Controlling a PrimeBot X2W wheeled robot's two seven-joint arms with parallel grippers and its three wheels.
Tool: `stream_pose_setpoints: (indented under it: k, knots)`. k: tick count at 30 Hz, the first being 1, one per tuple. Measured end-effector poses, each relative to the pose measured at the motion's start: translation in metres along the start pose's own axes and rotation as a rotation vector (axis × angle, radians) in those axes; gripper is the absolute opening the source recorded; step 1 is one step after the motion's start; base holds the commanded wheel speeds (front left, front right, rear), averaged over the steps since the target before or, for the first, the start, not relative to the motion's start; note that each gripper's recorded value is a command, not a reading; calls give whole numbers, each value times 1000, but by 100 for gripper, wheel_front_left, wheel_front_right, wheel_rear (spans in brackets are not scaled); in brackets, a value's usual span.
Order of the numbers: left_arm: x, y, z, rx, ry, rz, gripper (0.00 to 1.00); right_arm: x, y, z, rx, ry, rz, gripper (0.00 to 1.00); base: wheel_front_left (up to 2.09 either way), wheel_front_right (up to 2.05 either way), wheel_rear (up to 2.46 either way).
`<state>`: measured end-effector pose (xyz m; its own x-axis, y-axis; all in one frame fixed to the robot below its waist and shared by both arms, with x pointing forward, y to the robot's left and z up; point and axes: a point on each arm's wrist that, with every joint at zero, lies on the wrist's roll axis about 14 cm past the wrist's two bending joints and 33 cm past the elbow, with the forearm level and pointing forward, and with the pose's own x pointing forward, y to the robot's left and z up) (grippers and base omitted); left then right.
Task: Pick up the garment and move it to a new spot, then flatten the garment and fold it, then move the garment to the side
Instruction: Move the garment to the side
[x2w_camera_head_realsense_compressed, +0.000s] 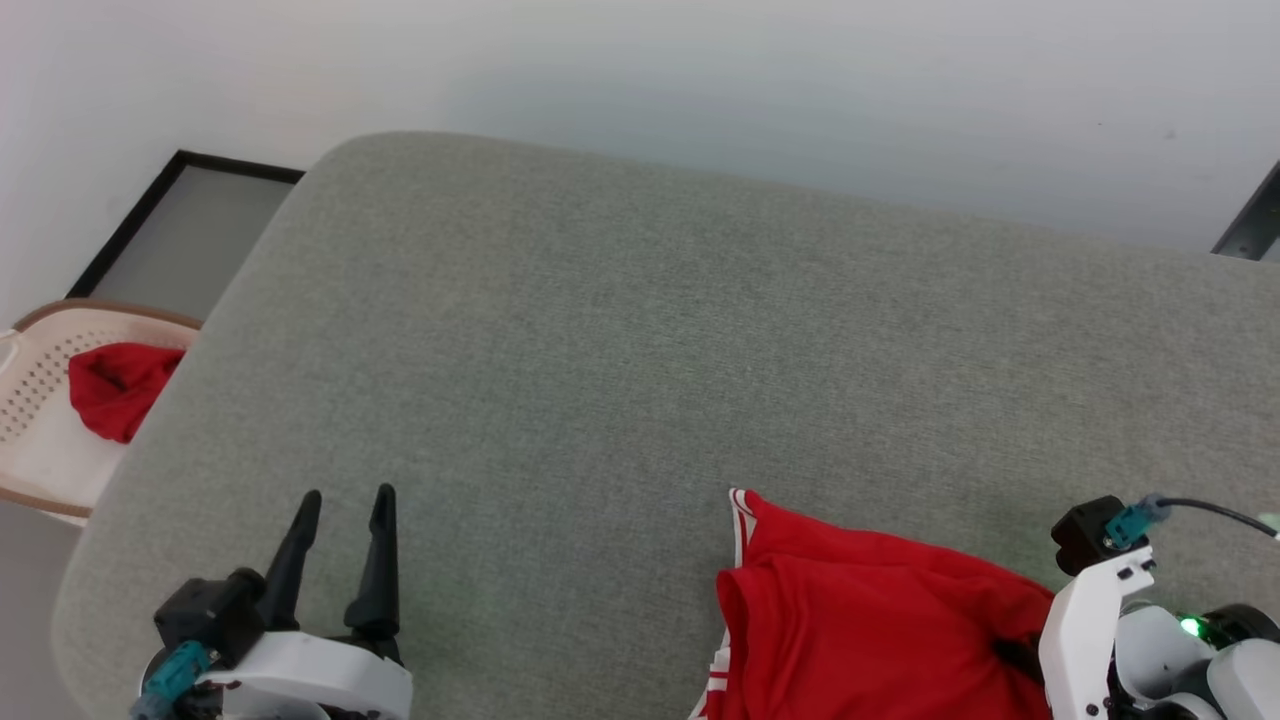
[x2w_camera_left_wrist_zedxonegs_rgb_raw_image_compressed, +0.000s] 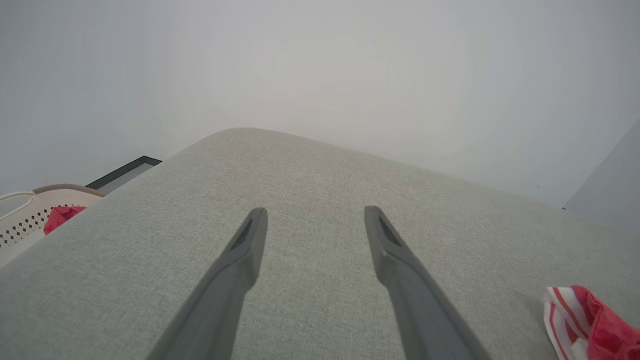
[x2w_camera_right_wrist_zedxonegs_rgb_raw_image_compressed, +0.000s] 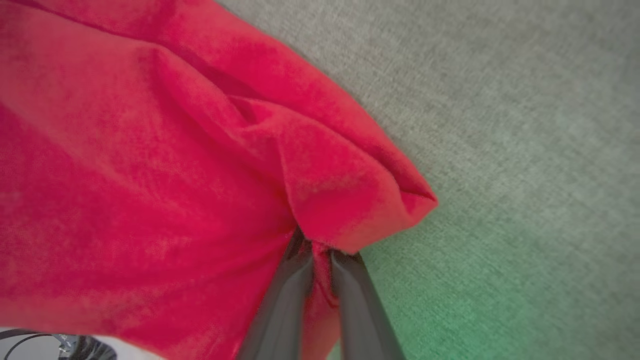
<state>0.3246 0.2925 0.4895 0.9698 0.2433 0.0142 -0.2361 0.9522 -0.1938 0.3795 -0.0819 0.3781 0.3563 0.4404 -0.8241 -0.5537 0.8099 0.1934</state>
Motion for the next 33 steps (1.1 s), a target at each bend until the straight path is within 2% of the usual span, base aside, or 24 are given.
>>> stream_pose_setpoints:
  k: [5,20,33]
  knots:
    - [4,-7,2,-4,-7,-22,100,-13,-18,7,1,-29,-46,0,0,0,0]
    - [21,-47,-3,-6,0,-142,100,-99,-140,28,-5,-109,-384,0,0,0,0]
    - [37,-62,-13,9,30,-192,100,-173,-242,28,-9,-85,-679,0,0,0,0]
